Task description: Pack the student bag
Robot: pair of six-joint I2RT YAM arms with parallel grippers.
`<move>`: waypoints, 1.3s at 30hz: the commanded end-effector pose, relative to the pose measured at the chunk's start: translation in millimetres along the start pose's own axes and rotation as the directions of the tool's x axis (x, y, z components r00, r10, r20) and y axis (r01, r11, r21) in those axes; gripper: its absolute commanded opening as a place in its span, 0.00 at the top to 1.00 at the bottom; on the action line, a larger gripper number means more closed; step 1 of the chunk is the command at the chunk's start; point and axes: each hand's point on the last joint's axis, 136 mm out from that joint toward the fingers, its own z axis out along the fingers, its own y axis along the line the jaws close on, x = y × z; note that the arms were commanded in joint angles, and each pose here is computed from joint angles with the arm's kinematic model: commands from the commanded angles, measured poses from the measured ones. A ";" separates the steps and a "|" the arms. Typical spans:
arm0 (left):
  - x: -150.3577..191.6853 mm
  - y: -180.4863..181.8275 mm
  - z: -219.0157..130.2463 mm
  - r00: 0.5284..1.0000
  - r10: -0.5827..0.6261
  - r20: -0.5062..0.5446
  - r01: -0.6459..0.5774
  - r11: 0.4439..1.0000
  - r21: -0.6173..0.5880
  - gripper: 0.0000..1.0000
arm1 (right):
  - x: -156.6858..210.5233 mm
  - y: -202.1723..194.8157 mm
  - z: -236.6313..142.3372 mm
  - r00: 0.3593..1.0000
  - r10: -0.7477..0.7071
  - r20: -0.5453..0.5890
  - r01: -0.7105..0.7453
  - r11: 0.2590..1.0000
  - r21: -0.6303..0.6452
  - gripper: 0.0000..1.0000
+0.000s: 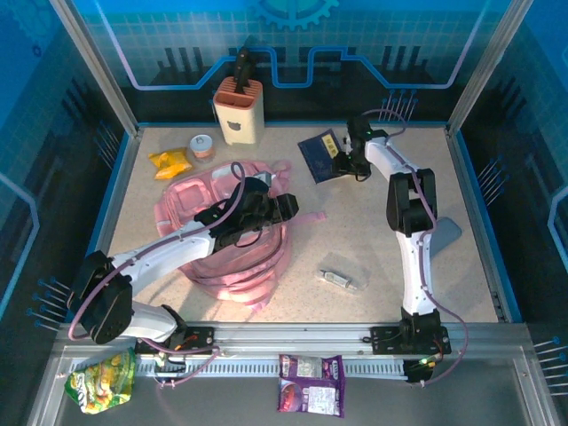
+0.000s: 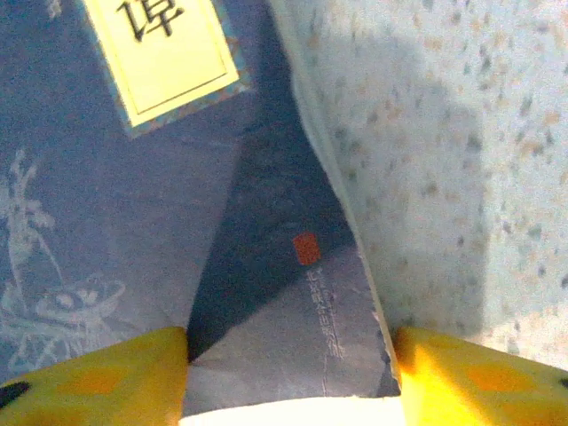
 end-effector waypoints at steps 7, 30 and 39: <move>-1.3 -10.0 -1.3 1.000 -0.018 0.003 0.018 1.000 0.016 0.29 | 69.1 -10.6 -30.9 0.999 -0.006 -0.051 0.013 0.991 0.132 0.54; 27.5 -44.2 39.4 0.997 0.056 -0.044 -0.055 0.998 0.017 0.29 | 72.7 -1.8 -74.9 0.995 0.066 0.077 -0.064 0.997 -0.031 0.34; 22.1 -47.6 66.9 0.997 0.069 -0.037 -0.070 0.998 -0.009 0.30 | 42.9 -3.4 -45.9 0.995 0.095 0.014 -0.094 0.994 -0.048 0.31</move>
